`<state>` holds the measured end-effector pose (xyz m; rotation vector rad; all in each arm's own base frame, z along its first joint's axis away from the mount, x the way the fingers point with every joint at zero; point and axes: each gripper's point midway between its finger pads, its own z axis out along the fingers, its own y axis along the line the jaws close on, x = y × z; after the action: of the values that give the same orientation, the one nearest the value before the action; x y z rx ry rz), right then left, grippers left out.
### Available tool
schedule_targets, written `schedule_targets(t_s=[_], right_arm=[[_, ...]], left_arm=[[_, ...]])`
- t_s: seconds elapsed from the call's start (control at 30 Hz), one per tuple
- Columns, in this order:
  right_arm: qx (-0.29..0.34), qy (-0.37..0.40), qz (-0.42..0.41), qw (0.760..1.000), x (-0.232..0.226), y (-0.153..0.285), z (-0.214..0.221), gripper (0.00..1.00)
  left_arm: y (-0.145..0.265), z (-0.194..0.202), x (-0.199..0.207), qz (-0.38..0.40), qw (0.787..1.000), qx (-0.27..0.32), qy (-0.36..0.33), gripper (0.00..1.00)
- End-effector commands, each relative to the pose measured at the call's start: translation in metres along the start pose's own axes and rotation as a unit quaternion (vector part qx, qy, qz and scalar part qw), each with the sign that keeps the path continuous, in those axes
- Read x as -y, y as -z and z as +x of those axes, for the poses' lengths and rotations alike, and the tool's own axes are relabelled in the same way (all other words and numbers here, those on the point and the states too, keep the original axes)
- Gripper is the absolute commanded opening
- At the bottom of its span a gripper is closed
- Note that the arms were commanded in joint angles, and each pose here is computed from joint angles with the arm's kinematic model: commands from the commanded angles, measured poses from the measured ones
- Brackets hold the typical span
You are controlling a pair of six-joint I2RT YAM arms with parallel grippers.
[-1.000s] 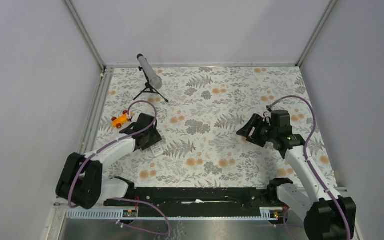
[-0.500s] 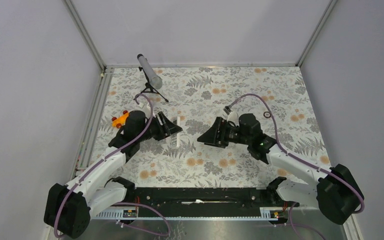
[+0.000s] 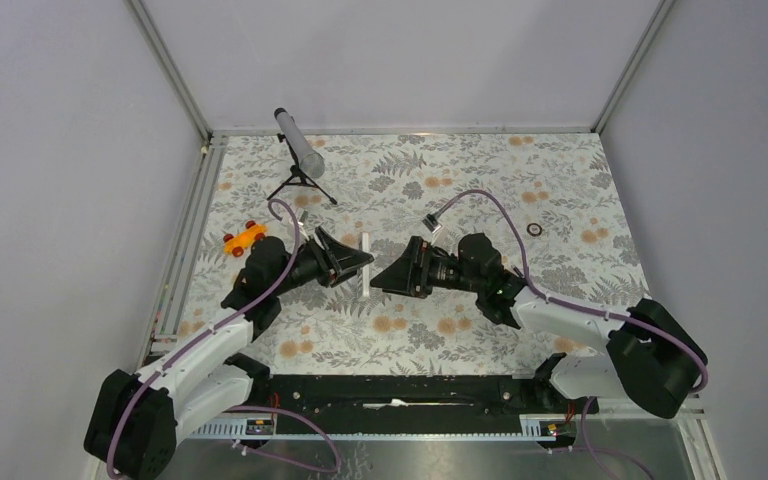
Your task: Load the batteries into the remote control
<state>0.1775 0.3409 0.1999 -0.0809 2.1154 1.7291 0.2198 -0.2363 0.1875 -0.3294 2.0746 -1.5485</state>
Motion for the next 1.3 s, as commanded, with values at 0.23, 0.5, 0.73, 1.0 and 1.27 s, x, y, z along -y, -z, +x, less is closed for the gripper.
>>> schedule_targets(t_s=[0.23,0.5,0.73,1.0,1.27], right_arm=[[0.002,0.03,-0.087,0.996,-0.041,-0.017,-0.008,0.88],[-0.013,-0.022,-0.135,0.991,-0.046,-0.021,0.005,0.74],[-0.027,-0.01,-0.166,0.986,-0.062,-0.026,0.007,0.35],[-0.041,0.094,0.06,0.993,0.008,-0.022,0.014,0.27],[-0.041,0.194,0.216,0.956,0.057,-0.017,0.013,0.26]], left_arm=[[0.003,-0.001,0.049,0.092,0.996,-0.009,0.016,0.24],[0.006,-0.003,0.059,0.113,0.993,0.0,0.024,0.24],[0.005,0.0,0.056,0.106,0.994,-0.006,0.024,0.34],[0.002,-0.011,0.017,-0.039,0.998,0.011,-0.045,0.83],[-0.006,-0.018,-0.002,-0.08,0.995,0.02,-0.052,0.85]])
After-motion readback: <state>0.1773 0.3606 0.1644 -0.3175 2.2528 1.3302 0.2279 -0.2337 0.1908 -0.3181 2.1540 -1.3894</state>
